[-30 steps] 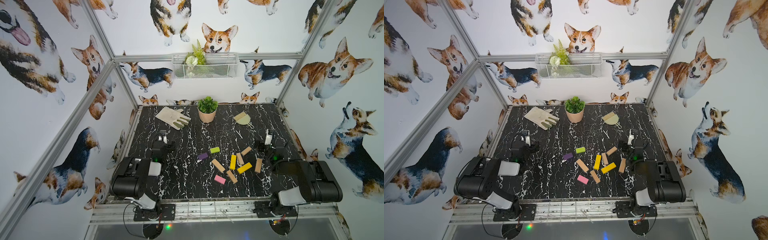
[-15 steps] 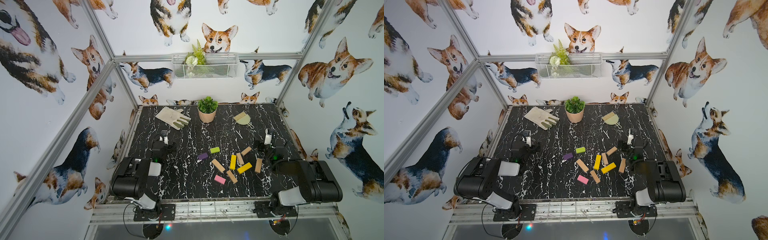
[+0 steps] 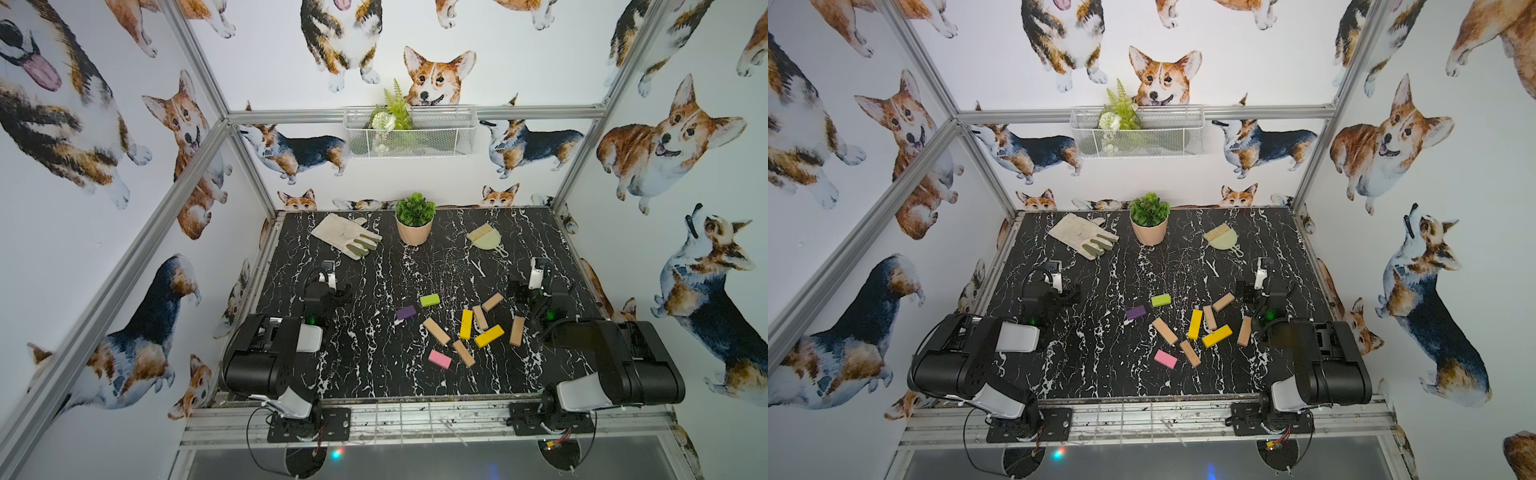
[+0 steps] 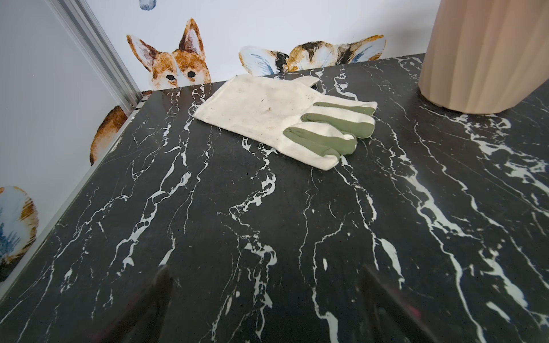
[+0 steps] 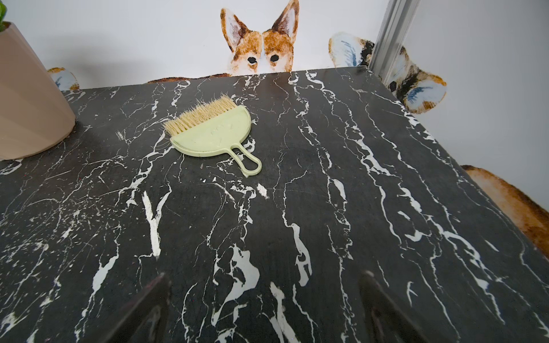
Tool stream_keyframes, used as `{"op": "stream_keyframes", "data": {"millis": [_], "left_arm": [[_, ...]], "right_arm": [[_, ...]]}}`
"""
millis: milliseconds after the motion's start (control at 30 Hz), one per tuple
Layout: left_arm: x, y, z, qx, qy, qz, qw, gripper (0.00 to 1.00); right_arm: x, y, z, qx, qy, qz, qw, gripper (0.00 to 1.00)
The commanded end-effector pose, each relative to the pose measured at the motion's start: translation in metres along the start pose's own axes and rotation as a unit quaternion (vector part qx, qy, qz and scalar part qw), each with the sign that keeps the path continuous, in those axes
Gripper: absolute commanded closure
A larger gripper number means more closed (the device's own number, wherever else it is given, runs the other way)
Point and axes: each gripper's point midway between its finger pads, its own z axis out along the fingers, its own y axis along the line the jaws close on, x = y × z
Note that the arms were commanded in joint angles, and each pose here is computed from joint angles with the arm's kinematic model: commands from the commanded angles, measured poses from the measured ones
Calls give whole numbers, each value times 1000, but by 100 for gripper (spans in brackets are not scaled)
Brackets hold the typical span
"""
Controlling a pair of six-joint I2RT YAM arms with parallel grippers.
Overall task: Assemble the letter k with building blocks
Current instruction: Pick up the building block from the center of the board.
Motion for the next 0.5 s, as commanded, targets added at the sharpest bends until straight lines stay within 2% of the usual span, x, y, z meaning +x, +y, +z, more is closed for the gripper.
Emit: {"op": "stream_keyframes", "data": {"millis": [0,67,467], "left_arm": [[-11,7,0,-20,-19,-3,1000,0],[-8,23,3,-65,-4,-22,998,0],[-10,23,4,-55,-6,-27,998,0]], "right_arm": [[-3,2,1,-4,-3,-5,1000,0],[-2,1,1,-4,-2,-5,1000,0],[-4,-1,2,-11,0,5,1000,0]]}}
